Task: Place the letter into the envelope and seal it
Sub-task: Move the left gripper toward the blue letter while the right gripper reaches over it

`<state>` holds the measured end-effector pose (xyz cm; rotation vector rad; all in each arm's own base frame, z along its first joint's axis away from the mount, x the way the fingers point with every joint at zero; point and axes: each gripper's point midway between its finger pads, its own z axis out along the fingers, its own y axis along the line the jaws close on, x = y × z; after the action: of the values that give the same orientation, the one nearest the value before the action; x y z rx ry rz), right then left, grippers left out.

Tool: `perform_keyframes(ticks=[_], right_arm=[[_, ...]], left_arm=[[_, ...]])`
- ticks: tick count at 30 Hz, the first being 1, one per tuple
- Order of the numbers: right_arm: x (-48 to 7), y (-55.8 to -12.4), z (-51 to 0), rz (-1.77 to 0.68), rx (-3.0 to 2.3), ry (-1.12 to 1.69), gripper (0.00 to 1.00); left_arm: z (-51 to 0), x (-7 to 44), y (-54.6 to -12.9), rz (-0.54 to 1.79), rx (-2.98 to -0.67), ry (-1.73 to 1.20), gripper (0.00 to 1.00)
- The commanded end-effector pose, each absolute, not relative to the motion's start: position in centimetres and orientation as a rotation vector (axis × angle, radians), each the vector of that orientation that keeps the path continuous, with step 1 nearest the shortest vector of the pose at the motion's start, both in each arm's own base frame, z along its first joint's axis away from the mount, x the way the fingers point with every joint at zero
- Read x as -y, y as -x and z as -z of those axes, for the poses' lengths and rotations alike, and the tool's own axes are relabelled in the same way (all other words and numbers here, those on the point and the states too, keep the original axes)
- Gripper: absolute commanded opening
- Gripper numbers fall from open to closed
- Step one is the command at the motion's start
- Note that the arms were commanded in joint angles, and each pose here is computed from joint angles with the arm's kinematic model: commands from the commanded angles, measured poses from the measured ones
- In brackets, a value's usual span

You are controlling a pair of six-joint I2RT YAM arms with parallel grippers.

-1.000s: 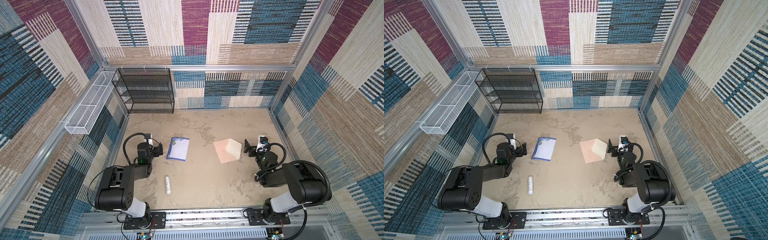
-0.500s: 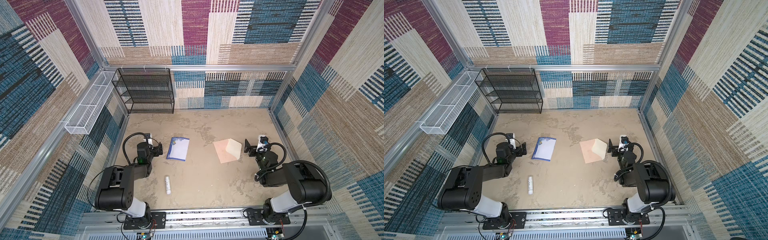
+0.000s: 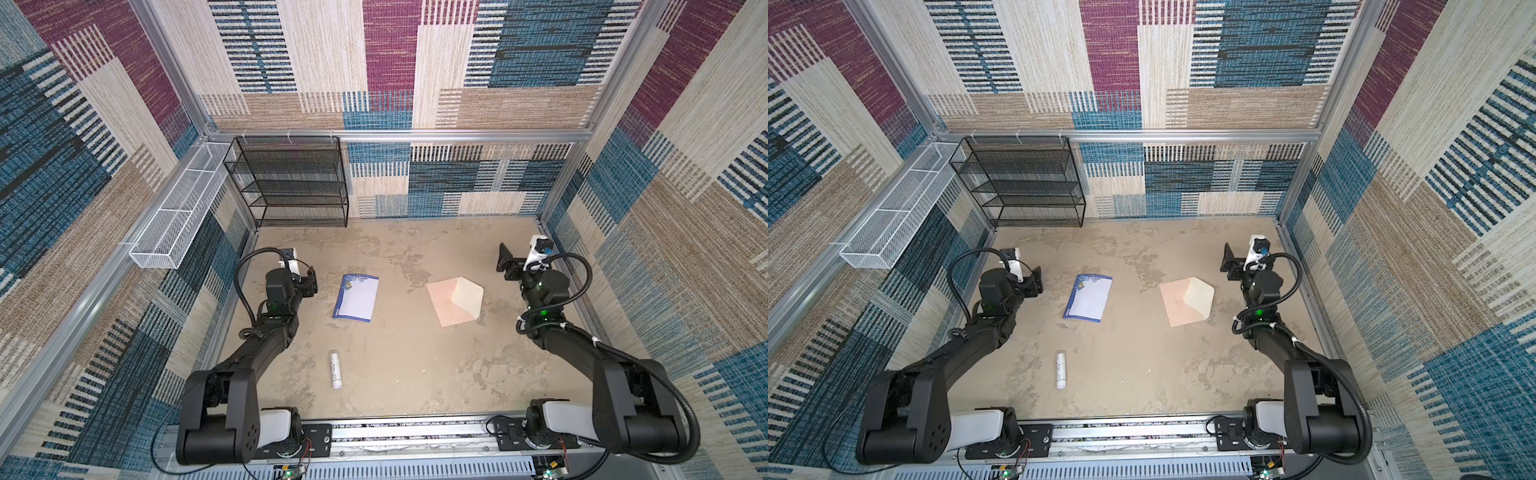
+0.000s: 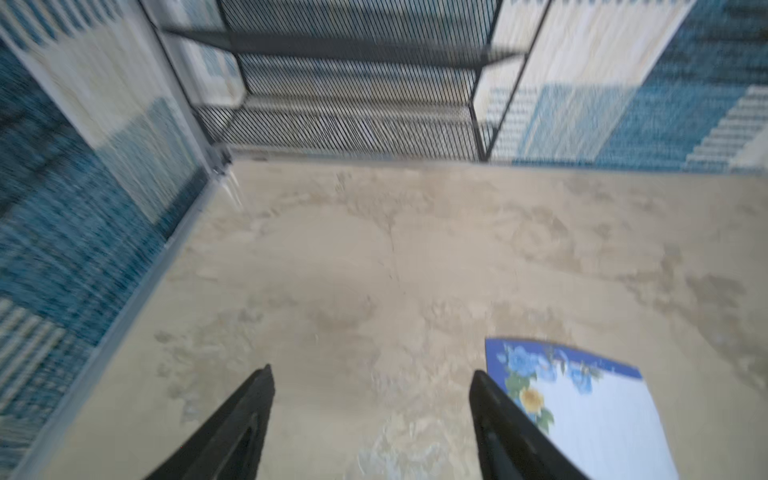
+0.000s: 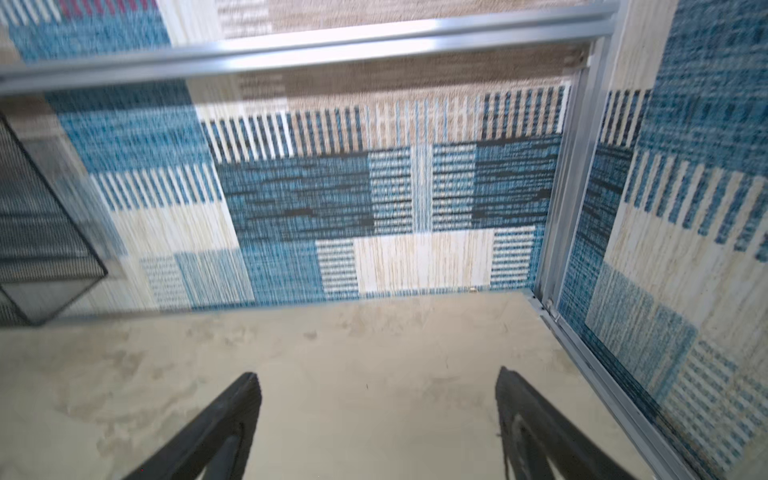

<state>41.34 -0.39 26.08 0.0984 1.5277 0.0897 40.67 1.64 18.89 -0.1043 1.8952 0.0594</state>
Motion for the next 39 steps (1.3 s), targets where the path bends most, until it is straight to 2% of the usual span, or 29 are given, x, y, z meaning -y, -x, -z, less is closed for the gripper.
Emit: perform_keyframes(ticks=[1,6,14,24,31,34,36,39], right_arm=[[0.9,-41.5,-23.3,-0.208,-1.775,-0.335,0.89],[-2.6,-40.1,-23.5,-0.444,-1.899,-0.405,0.89],[-11.2,-36.4,-21.9,-0.666,-2.093,-0.261,0.91],[-20.6,-32.0,-19.0,-0.828,-2.253,-0.008,0.90],[-26.1,-33.1,-17.7,-0.896,-2.313,0.119,0.90],[-27.6,-34.1,-17.5,-0.921,-2.324,0.145,0.89],[-28.5,-34.7,-17.3,-0.936,-2.328,0.156,0.89],[-30.4,-35.6,-16.8,-0.987,-2.335,0.186,0.89]], left_arm=[[-19.1,-2.8,-37.9,-0.078,-2.011,0.271,0.71],[-22.3,-1.1,-33.8,0.125,-2.113,0.459,0.68],[-21.6,4.7,-29.7,0.532,-2.335,0.460,0.65],[-16.9,9.1,-27.7,0.602,-2.548,0.449,0.66],[-14.0,11.9,-28.6,0.730,-2.598,0.471,0.68],[-12.4,12.8,-28.4,0.797,-2.622,0.501,0.72],[-11.3,13.1,-28.1,0.814,-2.637,0.523,0.78],[-10.2,13.1,-27.5,0.824,-2.626,0.577,0.81]])
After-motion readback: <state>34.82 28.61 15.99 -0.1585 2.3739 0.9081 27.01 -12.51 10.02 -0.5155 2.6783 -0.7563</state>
